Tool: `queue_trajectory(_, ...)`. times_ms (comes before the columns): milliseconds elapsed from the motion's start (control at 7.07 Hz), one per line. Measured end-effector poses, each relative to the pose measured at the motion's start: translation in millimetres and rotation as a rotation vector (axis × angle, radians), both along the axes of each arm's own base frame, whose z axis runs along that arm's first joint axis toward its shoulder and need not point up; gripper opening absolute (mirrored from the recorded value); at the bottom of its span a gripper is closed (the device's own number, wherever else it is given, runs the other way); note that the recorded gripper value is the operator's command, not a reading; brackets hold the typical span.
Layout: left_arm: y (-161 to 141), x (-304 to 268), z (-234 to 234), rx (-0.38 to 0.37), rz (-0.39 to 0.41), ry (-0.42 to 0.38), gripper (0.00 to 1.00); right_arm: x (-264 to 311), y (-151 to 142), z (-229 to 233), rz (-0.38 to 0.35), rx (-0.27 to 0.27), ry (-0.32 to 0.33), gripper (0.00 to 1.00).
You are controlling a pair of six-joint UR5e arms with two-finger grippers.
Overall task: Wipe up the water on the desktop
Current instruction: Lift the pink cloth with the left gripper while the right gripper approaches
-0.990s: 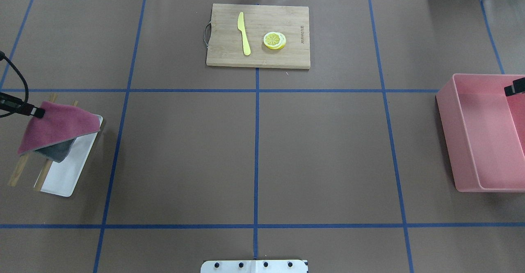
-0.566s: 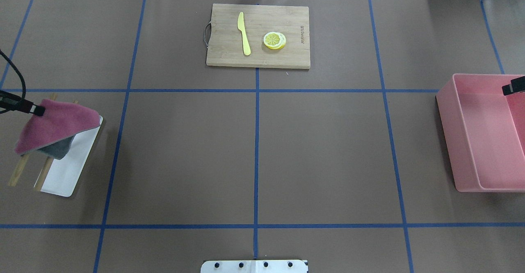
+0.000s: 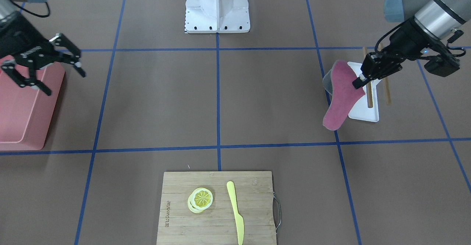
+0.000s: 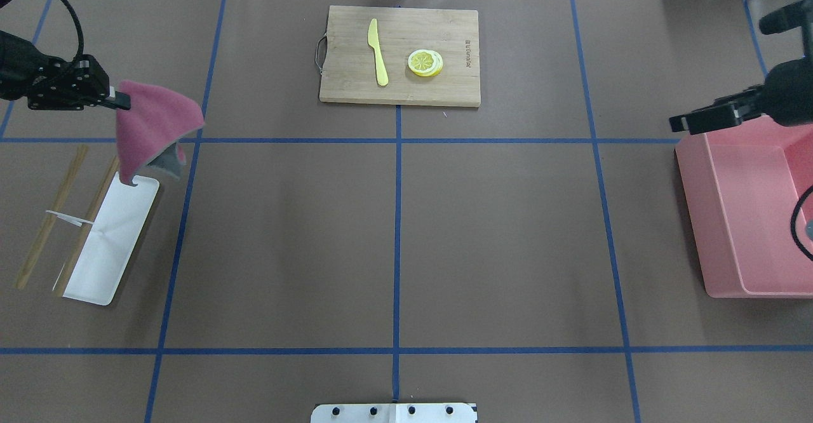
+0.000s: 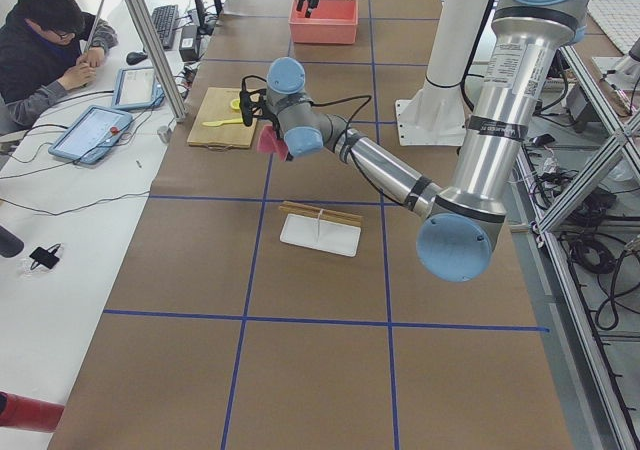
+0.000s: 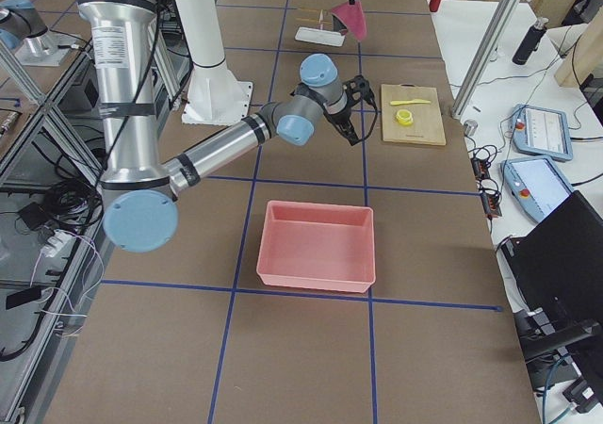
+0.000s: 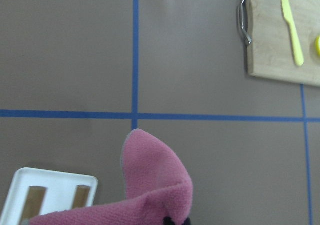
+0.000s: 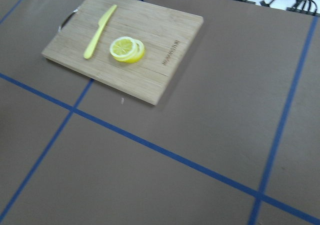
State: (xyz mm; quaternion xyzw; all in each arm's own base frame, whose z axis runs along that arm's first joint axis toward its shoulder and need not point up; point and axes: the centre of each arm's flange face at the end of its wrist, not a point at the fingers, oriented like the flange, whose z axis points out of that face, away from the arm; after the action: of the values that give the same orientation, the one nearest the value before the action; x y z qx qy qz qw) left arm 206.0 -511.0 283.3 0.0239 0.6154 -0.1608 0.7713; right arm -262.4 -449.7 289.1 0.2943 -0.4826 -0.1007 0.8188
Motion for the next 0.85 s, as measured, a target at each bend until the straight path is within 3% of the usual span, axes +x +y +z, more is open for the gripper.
queue_trajectory(424,15.8,67.2,-101.7,-0.157,-0.027,0.160,0.00,-152.7,68.9,-93.2,0.127,0.154,-0.070,0.94)
queue_trajectory(848,58.7,126.2,-160.4,-0.249,-0.011,0.265,0.00,-221.0,109.3,-134.3,0.211,0.239,-0.080,0.80)
